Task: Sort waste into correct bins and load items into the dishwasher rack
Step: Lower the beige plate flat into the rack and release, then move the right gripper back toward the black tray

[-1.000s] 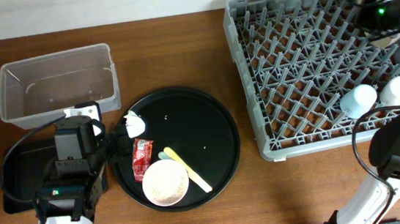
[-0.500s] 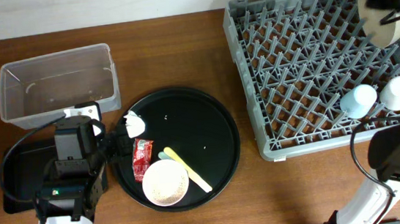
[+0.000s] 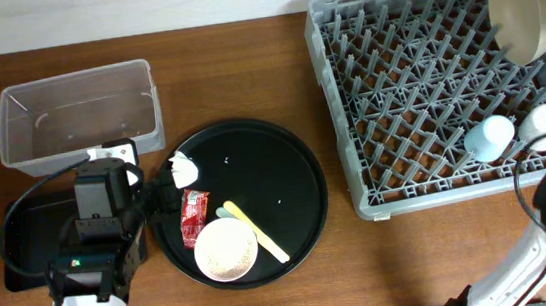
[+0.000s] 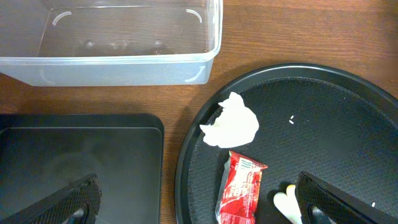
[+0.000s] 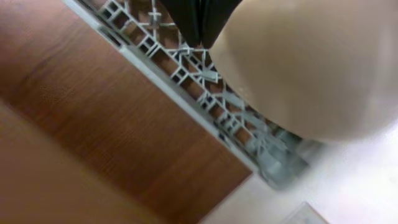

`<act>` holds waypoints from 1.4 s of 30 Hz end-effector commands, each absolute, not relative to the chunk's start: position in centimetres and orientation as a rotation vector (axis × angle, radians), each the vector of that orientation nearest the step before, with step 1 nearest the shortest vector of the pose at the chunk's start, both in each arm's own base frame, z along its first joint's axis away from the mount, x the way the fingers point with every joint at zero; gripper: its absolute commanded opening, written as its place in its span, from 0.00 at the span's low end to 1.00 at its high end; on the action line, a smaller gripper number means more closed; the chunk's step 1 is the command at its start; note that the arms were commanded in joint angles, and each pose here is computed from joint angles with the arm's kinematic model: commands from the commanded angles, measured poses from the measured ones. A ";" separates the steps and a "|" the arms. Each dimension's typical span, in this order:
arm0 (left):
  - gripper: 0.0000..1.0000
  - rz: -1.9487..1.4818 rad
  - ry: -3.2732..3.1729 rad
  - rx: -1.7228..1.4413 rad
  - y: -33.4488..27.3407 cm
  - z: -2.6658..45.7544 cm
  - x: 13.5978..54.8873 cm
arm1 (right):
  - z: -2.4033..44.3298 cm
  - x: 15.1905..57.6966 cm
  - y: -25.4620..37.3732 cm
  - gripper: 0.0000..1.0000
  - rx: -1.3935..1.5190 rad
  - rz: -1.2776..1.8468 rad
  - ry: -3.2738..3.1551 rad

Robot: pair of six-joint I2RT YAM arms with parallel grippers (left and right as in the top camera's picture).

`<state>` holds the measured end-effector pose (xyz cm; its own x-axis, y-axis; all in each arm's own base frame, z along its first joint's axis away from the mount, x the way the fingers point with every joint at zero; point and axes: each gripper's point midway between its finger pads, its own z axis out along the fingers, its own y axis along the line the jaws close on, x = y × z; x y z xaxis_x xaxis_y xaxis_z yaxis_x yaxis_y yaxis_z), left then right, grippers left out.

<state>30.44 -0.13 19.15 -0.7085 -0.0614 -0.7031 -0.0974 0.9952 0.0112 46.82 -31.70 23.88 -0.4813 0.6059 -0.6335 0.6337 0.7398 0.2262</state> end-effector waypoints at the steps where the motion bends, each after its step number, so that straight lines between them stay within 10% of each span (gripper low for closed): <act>1: 1.00 0.047 2.343 -0.121 -0.2 19.9 30.7 | 23.0 50.6 -25.9 0.04 0.541 0.223 2.293; 11: 1.00 0.047 2.342 -0.121 -0.2 19.9 30.7 | 21.8 50.1 -15.4 0.04 0.110 0.158 2.544; 21: 1.00 0.047 2.343 -0.121 -0.2 19.9 30.7 | 36.0 46.0 -10.3 0.08 0.062 0.123 2.298; 29: 1.00 0.047 2.343 -0.121 -0.2 19.9 30.7 | 40.4 39.9 2.8 0.53 -0.105 0.378 2.298; 42: 1.00 0.047 2.342 -0.121 -0.2 19.9 30.7 | 32.3 36.5 16.4 0.69 -0.524 0.426 2.590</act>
